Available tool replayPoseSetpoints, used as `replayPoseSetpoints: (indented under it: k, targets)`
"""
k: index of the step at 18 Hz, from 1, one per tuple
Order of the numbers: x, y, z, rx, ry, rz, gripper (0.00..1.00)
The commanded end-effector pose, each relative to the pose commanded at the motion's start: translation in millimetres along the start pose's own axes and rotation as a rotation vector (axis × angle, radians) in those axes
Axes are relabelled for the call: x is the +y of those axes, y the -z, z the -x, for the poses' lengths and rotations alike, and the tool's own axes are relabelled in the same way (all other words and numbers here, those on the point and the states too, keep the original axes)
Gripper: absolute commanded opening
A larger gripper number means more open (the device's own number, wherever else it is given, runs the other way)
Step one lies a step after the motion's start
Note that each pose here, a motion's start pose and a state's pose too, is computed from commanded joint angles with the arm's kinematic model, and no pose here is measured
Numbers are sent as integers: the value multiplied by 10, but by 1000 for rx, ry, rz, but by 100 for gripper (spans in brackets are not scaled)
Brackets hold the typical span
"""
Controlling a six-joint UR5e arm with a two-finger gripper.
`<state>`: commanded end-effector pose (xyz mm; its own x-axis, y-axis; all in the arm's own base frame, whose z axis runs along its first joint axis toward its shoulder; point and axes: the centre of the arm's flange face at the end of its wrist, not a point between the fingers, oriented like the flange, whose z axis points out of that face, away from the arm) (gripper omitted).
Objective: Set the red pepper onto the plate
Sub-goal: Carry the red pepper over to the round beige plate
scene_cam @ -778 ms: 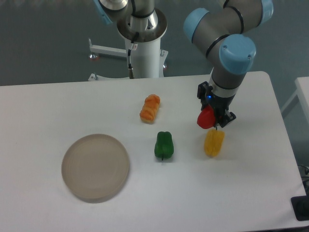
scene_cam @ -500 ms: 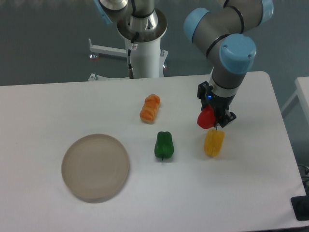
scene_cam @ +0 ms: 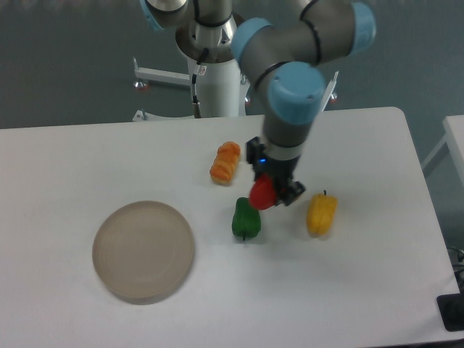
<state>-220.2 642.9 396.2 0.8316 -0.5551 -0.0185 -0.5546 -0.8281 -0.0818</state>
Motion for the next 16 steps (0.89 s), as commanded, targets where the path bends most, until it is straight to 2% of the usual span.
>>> replayPoseSetpoints:
  k: [3,7,9,16]
  targets:
    - [-559,-299,-358,7,45,-2,33]
    - [-1019,-704,-588,6,88,-5,33]
    - [-1187,-842,-711,12,96,-2,34]
    - [-1406,-1096,-915,38,90,21,34]
